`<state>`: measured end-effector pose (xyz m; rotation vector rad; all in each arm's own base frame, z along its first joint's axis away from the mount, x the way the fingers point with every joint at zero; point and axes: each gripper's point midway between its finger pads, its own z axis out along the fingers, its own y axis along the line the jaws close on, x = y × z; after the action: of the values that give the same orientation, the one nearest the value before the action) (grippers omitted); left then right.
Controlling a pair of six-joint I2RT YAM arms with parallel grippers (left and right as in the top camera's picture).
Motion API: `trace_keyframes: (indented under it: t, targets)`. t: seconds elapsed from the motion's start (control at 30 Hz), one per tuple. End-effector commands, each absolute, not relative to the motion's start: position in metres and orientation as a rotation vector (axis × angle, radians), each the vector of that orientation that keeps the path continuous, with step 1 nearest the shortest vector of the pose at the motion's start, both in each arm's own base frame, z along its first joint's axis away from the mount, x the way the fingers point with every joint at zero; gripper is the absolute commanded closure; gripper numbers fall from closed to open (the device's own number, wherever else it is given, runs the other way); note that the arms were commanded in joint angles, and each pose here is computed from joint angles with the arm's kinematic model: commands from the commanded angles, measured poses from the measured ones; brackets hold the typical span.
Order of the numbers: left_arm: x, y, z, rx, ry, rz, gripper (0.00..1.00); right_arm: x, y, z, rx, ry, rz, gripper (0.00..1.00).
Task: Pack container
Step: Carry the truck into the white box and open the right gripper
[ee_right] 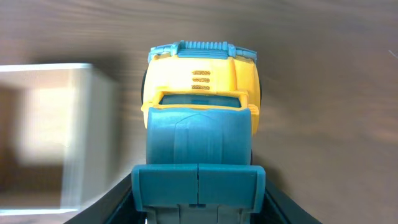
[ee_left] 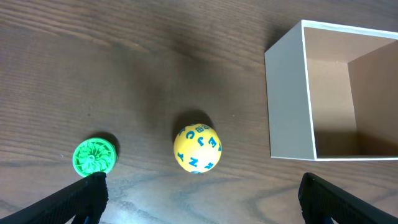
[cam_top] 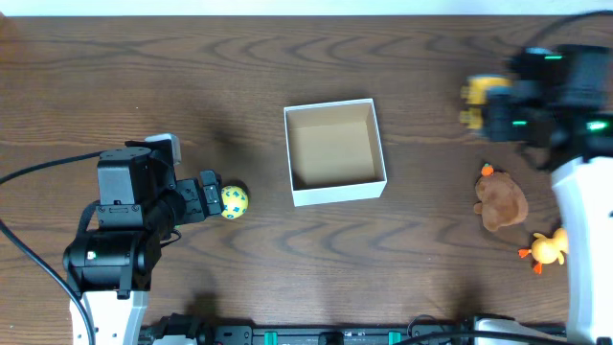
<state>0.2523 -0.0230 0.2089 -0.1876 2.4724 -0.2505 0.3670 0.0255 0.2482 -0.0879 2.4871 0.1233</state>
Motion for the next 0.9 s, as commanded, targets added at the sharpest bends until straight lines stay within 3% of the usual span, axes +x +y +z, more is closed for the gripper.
trace_keyframes:
  t: [0.0,0.2,0.37,0.7,0.87]
  targets:
    - [0.254,-0.023,0.217,-0.192,2.453,-0.263,0.02,0.365,0.075,0.263,-0.046,2.442,0.171,0.99]
    - [0.254,-0.023,0.217,-0.192,2.452,-0.263,0.02,0.367,0.151,0.248,-0.143,2.444,0.249,0.99]
    - [0.254,-0.023,0.217,-0.192,2.452,-0.263,0.02,0.37,0.182,0.2,-0.185,2.566,0.247,0.99]
    - [0.254,-0.023,0.217,-0.192,2.453,-0.263,0.02,0.378,0.194,0.112,-0.139,2.769,0.153,0.99]
    - [0.254,-0.023,0.217,-0.192,2.453,-0.263,0.02,0.39,0.188,0.089,-0.058,2.793,0.125,0.99]
